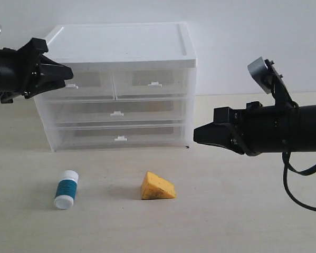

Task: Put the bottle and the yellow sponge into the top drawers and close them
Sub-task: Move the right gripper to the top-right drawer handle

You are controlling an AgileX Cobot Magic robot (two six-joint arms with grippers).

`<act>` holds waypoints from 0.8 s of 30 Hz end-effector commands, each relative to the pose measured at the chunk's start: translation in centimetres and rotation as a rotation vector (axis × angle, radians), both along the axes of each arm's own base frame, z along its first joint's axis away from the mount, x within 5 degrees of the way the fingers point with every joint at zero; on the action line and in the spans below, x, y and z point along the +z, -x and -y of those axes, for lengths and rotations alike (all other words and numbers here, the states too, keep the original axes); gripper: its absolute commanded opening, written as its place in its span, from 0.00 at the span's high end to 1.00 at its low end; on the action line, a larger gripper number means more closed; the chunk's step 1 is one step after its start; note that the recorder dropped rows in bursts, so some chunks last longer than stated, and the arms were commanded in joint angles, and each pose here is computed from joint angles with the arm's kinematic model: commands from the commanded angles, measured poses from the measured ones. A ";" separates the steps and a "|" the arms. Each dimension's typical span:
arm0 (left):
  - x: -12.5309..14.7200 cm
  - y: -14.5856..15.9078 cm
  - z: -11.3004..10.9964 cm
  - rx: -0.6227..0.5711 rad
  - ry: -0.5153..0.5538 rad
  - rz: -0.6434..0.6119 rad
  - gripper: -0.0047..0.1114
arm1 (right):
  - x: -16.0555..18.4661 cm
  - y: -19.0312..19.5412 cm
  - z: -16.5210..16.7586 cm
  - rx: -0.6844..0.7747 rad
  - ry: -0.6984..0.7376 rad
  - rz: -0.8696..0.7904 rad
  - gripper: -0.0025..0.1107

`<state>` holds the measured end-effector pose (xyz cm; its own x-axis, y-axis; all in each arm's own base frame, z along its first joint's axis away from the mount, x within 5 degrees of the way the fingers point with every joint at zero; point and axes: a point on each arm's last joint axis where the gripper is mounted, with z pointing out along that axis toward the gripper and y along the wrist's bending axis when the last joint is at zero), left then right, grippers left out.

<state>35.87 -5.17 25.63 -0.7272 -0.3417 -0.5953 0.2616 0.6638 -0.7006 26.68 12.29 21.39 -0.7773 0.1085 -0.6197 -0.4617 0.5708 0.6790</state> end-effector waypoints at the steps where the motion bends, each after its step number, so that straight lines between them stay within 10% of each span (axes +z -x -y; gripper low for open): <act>1: -0.6 -0.4 -0.5 -0.018 0.136 -0.055 0.68 | 0.0 -0.3 0.2 -0.033 0.015 0.003 0.98; 7: -2.0 -1.2 -1.0 -0.019 0.182 -0.067 0.70 | 0.3 0.0 -0.1 0.014 -0.015 0.021 0.98; 11: -1.7 -1.7 -1.1 0.000 0.209 -0.012 0.93 | 0.1 -0.3 0.2 -0.009 0.021 0.033 0.98; 24: -3.4 -3.3 -1.3 0.018 0.238 -0.054 0.93 | -0.9 -4.1 -1.7 0.082 -0.143 -0.083 0.98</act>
